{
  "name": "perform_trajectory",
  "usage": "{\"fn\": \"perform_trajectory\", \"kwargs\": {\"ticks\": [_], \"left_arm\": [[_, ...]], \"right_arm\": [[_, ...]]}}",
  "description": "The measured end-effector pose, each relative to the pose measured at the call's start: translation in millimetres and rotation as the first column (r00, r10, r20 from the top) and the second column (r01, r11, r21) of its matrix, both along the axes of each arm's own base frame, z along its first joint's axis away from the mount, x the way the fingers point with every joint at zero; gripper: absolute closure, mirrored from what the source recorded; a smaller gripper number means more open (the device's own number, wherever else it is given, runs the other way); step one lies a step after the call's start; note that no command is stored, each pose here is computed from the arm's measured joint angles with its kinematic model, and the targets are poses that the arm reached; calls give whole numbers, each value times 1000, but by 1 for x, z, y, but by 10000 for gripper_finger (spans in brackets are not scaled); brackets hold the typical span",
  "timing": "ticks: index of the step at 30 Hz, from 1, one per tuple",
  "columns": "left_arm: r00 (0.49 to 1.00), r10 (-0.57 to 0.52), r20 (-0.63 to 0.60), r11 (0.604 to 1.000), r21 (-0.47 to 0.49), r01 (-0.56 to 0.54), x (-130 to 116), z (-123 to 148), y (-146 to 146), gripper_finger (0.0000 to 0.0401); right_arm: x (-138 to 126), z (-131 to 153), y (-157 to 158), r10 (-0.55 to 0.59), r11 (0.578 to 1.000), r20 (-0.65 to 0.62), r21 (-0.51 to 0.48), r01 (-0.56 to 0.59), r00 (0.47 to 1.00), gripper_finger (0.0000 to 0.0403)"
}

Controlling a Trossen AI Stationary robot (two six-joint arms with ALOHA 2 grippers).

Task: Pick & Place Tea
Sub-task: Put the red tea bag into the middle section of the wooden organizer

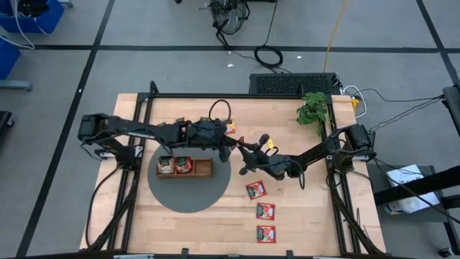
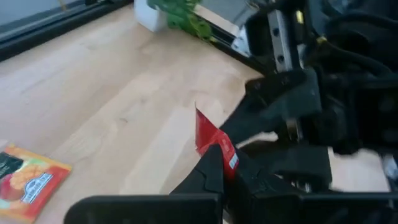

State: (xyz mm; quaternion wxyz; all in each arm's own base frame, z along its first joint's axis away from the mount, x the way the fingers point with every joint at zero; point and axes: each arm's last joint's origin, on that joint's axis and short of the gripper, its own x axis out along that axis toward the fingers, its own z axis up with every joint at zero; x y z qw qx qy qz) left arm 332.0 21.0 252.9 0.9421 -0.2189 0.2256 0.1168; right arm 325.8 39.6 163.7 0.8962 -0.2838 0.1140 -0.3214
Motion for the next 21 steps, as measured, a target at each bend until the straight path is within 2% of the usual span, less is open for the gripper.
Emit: {"fn": "perform_trajectory", "kwargs": {"ticks": [4, 7, 11, 14, 18, 21], "left_arm": [[992, -81, -92, 993, 77, 88, -28, 19, -8, 398], [964, -172, -202, 973, 116, 198, -50, 25, -21, 398], [904, -203, -375, 957, 118, 264, -77, 24, -36, 399], [846, -237, -478, 941, 102, 322, -89, 19, -47, 399], [722, -282, -632, 907, 69, 415, -104, 8, -60, 399], [667, -230, -709, 923, 59, 381, -111, 2, -62, 399]], "right_arm": [[-2, 1, 7, -8, 1000, -3, -14, 8, 1000, 339], [-3, -3, 9, -24, 999, -29, -32, 23, 999, 333], [-4, 3, 12, -36, 999, 2, -31, 36, 999, 333], [-4, 0, 10, -53, 998, -13, -35, 52, 999, 336], [-4, 2, 10, -48, 998, -6, -32, 48, 999, 339], [-4, 2, 9, -53, 998, -3, -31, 52, 999, 340]]}}
